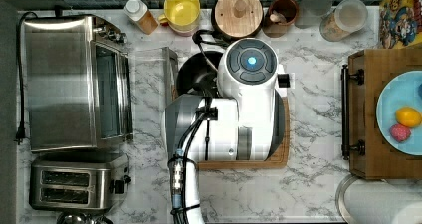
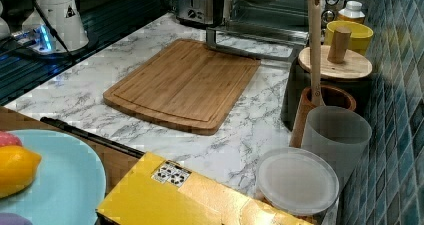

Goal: Put the bowl in the oven.

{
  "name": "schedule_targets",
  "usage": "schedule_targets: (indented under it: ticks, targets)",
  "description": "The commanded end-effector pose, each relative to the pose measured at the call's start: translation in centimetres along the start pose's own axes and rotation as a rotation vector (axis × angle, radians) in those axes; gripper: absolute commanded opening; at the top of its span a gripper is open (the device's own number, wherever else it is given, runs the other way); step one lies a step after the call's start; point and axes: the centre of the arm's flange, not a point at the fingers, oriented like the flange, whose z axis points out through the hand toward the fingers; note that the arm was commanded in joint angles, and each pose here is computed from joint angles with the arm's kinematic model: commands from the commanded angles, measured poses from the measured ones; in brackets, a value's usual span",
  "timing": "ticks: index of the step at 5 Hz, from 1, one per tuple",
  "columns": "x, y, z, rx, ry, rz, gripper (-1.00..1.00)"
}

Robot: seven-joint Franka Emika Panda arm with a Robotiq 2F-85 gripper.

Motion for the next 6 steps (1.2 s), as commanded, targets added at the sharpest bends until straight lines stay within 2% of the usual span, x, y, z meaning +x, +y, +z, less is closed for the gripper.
schedule_targets:
  ticks: [1,3,4,5,6]
  targets:
    - [-0.8,-1.3,0.2,0.049,0.050,-0.084,-1.00]
    - [-6.0,-8.1,0.3,0.078,0.142,-0.509,-1.00]
    - [-8.6,-10.6,1.9,0.075,0.164,-0.666,-1.00]
    - [-10.0,-12.5,2.8,0.068,0.195,-0.736,-1.00]
    - [-10.2,-14.2,3.8,0.035,0.187,-0.741,-1.00]
